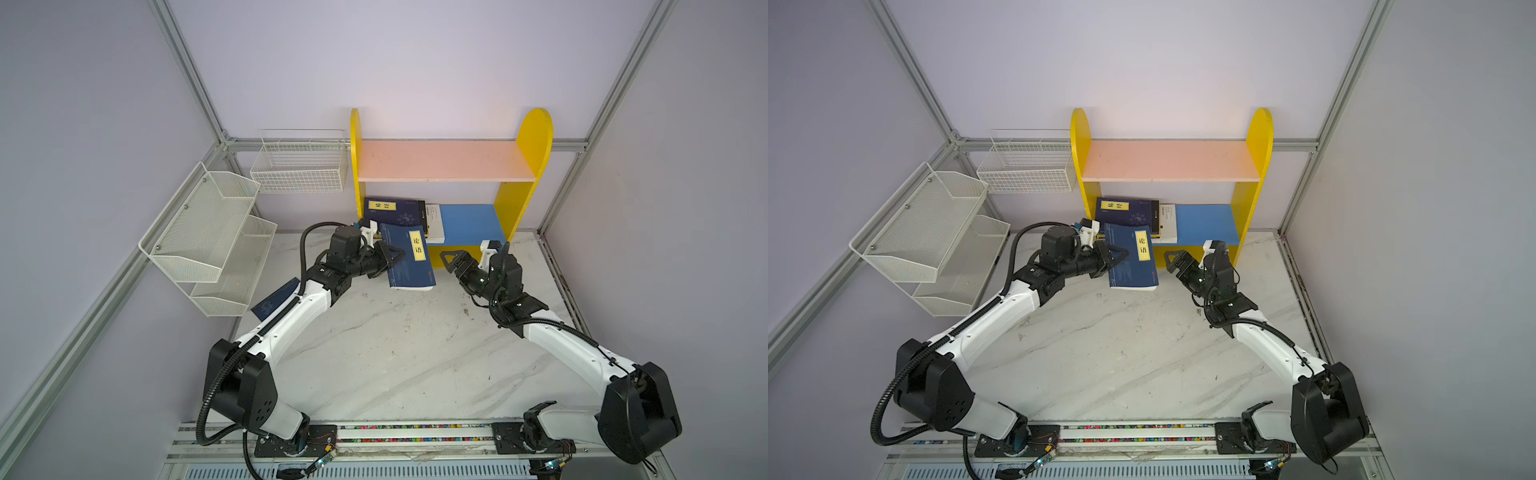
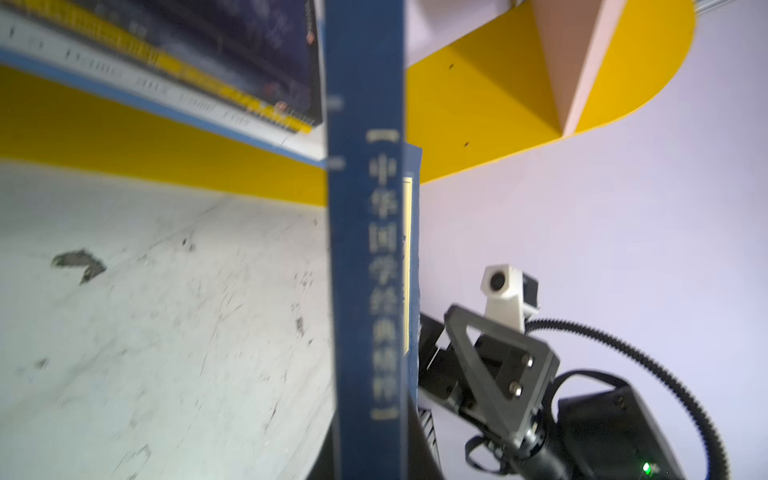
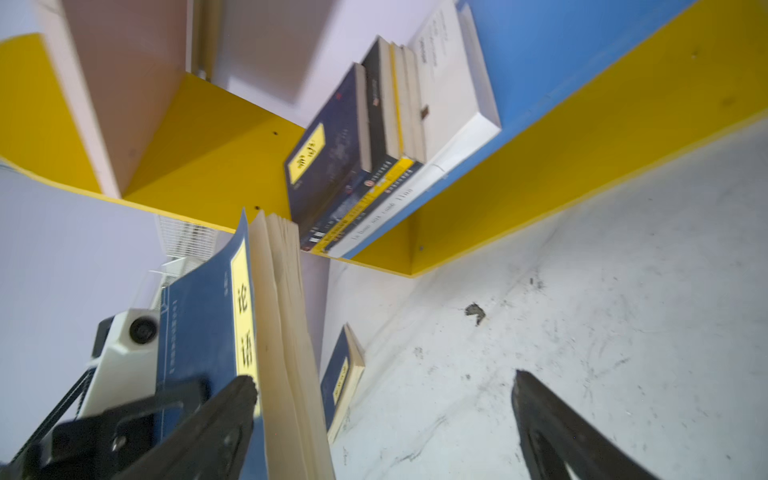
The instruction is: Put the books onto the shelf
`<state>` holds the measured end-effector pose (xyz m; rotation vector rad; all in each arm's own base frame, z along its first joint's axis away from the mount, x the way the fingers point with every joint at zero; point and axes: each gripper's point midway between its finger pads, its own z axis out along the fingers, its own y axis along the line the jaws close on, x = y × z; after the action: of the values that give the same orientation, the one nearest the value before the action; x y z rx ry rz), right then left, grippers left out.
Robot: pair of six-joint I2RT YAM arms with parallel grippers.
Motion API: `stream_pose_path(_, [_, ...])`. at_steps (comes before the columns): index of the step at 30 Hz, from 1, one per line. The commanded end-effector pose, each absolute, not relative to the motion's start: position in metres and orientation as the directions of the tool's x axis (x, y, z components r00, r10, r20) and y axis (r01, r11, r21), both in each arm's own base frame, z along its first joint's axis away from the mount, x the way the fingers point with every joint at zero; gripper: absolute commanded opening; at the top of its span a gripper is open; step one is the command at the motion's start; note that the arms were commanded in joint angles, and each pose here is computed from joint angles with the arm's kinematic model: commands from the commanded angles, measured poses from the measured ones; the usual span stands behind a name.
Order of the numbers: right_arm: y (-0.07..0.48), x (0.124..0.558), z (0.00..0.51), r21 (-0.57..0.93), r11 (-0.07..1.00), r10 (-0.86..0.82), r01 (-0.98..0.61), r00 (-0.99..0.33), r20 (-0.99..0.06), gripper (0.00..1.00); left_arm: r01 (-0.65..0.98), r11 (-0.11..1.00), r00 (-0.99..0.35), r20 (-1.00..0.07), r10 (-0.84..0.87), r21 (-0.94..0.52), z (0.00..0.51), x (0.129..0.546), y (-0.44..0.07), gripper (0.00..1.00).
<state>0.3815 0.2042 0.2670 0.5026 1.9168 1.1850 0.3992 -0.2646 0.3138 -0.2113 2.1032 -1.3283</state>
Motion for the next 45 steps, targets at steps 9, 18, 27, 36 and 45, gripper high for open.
stream_pose_path(9, [0.224, 0.348, 0.329, 0.958, 0.108, 0.727, -0.266, -0.636, -0.259, 0.97, 0.326, 0.301, -0.57, -0.44, -0.694, -0.896, 0.432, 0.452, -0.265, 0.0])
stream_pose_path(18, [0.279, 0.354, 0.334, 0.947, -0.011, 0.632, -0.321, -0.736, -0.242, 0.95, 0.328, 0.244, -0.572, -0.397, -0.718, -0.913, 0.435, 0.454, -0.277, 0.0])
stream_pose_path(27, [0.296, 0.387, 0.346, 0.932, -0.043, 0.658, -0.361, -0.712, -0.245, 0.62, 0.314, 0.235, -0.58, -0.382, -0.72, -0.92, 0.428, 0.442, -0.28, 0.0])
stream_pose_path(36, [0.288, 0.403, 0.342, 0.941, -0.04, 0.7, -0.336, -0.681, -0.213, 0.35, 0.298, 0.245, -0.584, -0.38, -0.718, -0.922, 0.421, 0.433, -0.277, 0.03])
stream_pose_path(45, [0.275, 0.403, 0.346, 0.941, -0.052, 0.659, -0.336, -0.719, -0.22, 0.16, 0.299, 0.341, -0.578, -0.454, -0.678, -0.891, 0.412, 0.429, -0.27, 0.42])
